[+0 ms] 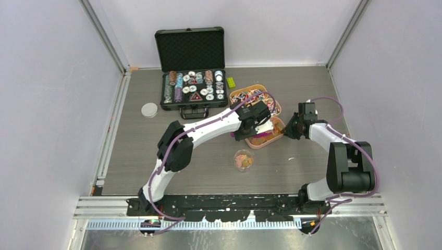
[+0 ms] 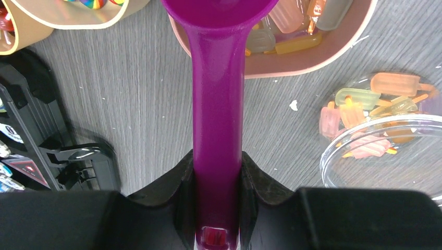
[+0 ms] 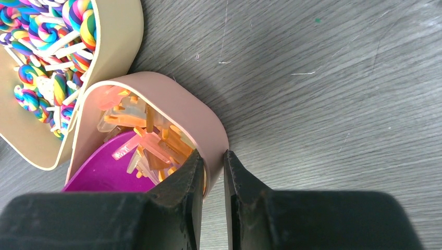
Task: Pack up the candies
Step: Scoop the fake candies from the storage box.
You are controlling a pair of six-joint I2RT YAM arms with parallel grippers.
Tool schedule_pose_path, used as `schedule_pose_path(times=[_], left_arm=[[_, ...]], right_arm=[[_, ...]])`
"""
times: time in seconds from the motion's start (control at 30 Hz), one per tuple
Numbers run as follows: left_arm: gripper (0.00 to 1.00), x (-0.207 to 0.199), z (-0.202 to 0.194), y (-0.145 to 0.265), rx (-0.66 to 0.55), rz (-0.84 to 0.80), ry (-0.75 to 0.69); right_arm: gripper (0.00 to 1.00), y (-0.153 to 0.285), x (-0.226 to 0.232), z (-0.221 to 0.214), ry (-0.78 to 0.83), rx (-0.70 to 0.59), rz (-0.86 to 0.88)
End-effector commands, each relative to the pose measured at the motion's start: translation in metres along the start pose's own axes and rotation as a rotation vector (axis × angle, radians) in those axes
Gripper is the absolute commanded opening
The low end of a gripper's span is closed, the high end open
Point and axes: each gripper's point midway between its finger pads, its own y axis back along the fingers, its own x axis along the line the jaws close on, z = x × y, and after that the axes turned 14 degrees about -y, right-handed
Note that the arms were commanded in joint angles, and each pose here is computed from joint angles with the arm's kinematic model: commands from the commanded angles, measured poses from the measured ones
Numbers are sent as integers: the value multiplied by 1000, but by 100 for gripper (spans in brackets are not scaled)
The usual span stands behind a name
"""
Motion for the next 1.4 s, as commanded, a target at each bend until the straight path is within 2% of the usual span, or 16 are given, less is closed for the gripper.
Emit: schedule_pose_path(times=[0.0, 0.43, 0.9, 1.13, 1.37], left_arm=[[0, 10, 15, 17, -84, 44, 10], [0, 14, 30, 5, -148, 43, 49], [0, 19, 31, 3, -162, 83, 71], [0, 19, 27, 5, -163, 95, 73], [0, 26, 35, 18, -236, 138, 100]], right_arm=[[22, 1, 9, -2, -4, -4, 53], [22, 10, 22, 13, -16, -56, 79], [28, 46, 43, 59, -31, -151, 121], [29, 51, 47, 59, -26, -142, 128], [31, 75, 56, 61, -15, -163, 175]])
